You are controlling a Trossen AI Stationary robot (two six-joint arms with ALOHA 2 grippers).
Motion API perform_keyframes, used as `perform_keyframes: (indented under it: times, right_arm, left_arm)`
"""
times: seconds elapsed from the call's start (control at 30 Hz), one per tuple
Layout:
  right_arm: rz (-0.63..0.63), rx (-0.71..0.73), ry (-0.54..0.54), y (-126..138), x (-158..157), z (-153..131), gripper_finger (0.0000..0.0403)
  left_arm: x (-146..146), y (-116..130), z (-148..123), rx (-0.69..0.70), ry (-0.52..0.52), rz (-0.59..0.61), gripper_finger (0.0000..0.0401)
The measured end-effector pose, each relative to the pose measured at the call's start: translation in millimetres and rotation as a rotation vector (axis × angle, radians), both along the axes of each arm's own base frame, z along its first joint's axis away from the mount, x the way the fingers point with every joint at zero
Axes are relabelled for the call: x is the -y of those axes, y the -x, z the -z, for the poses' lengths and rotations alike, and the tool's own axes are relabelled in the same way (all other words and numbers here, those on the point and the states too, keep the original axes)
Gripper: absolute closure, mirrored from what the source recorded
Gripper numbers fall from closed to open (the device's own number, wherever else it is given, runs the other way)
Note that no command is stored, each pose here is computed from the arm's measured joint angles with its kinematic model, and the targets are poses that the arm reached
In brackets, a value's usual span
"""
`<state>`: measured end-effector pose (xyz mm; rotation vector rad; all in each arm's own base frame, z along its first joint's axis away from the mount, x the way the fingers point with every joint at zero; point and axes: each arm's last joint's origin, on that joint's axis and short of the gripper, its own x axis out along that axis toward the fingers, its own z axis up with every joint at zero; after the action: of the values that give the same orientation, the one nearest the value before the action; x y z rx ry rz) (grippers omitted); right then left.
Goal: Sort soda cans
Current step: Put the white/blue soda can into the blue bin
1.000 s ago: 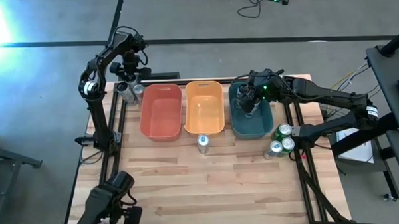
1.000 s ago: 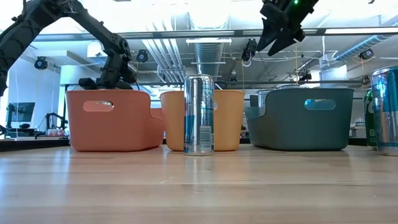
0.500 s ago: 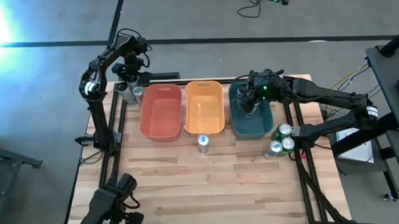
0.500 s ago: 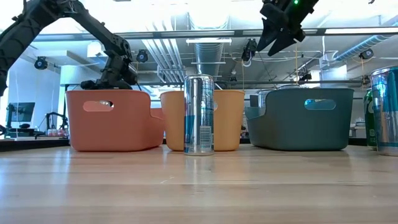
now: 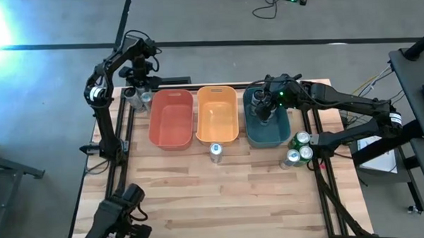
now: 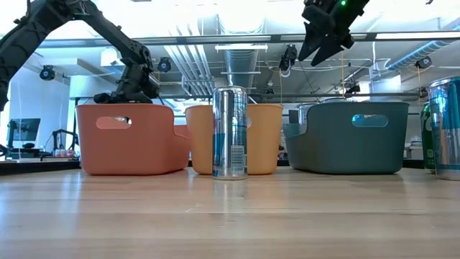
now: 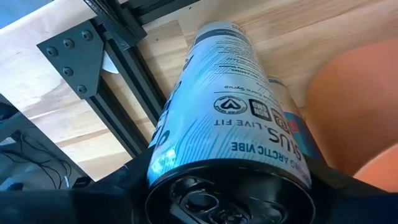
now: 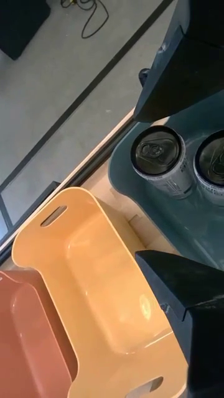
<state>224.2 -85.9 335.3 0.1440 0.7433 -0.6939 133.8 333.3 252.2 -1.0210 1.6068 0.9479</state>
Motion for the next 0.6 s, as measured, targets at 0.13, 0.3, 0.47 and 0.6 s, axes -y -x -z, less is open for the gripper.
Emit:
perform_keyframes:
  times: [0.13, 0.3, 0.47, 0.6]
  right_arm:
    - [0.002, -0.001, -0.003, 0.2, -0.1, 0.2, 0.0055]
    - [0.003, 0.0, -0.008, 0.3, -0.2, 0.4, 0.0055]
    - [0.004, -0.007, -0.01, 0.8, -0.3, 0.9, 0.0055]
    - [0.006, -0.014, -0.015, 1.4, -0.5, 1.5, 0.0055]
  left_arm:
    - [0.0, -0.2, 0.0, 0.006, 0.001, -0.002, 0.013]
    - [-1.6, -1.3, 0.4, 0.021, -0.015, -0.015, 0.0085]
    - [-3.9, -1.5, 0.8, 0.026, -0.04, -0.04, 0.009]
    - [-3.6, -0.5, 0.7, 0.019, -0.035, -0.036, 0.0106]
